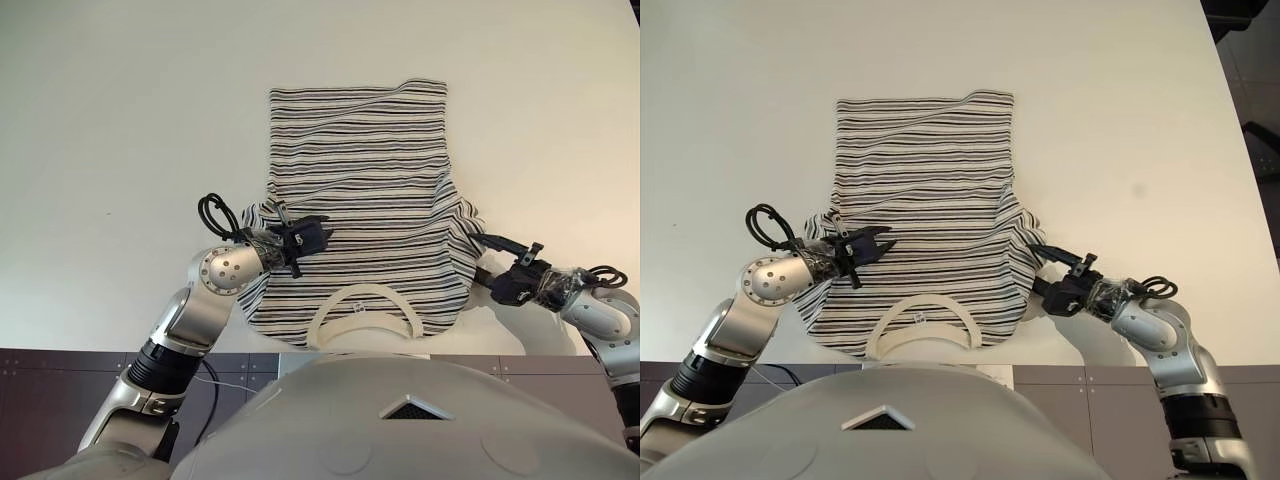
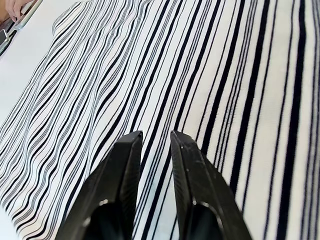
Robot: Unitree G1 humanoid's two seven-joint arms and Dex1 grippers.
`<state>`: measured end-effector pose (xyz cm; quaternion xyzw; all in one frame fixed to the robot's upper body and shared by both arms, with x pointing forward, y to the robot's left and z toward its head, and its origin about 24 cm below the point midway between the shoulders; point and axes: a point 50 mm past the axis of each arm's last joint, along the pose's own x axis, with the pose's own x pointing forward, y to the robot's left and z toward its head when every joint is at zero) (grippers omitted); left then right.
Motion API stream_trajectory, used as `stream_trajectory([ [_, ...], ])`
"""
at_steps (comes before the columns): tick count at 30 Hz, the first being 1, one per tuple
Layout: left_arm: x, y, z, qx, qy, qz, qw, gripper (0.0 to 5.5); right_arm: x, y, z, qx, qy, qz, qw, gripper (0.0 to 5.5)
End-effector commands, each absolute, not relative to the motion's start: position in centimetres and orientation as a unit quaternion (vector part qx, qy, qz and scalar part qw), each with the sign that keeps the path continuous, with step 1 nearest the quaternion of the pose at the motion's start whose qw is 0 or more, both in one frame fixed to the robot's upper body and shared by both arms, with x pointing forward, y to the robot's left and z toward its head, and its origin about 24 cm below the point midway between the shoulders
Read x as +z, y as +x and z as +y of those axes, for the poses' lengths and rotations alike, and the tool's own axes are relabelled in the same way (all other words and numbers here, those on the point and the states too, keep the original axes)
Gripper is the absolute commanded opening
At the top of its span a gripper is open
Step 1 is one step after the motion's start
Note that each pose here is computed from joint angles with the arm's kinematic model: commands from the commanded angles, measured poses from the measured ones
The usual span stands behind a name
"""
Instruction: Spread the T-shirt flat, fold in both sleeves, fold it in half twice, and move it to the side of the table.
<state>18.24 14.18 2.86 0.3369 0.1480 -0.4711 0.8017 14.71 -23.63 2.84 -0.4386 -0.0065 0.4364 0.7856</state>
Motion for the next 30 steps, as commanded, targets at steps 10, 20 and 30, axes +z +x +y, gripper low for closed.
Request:
stream_trajectory([
  [10,1.6,18.0,14.7,-0.481,0.362,0.167,0.781,1.04,8.5,20.1,-22.6,0.36,-0.485,-0.142,0.784,2.51],
  [20,1.0,17.4,15.1,-0.491,0.374,0.174,0.768,1.04,1.5,15.7,-28.5,0.514,-0.486,0.147,0.691,2.51],
  [30,-3.1,15.7,18.2,-0.47,0.404,0.237,0.748,1.04,8.9,16.8,-26.9,0.582,-0.301,0.22,0.722,2.51],
])
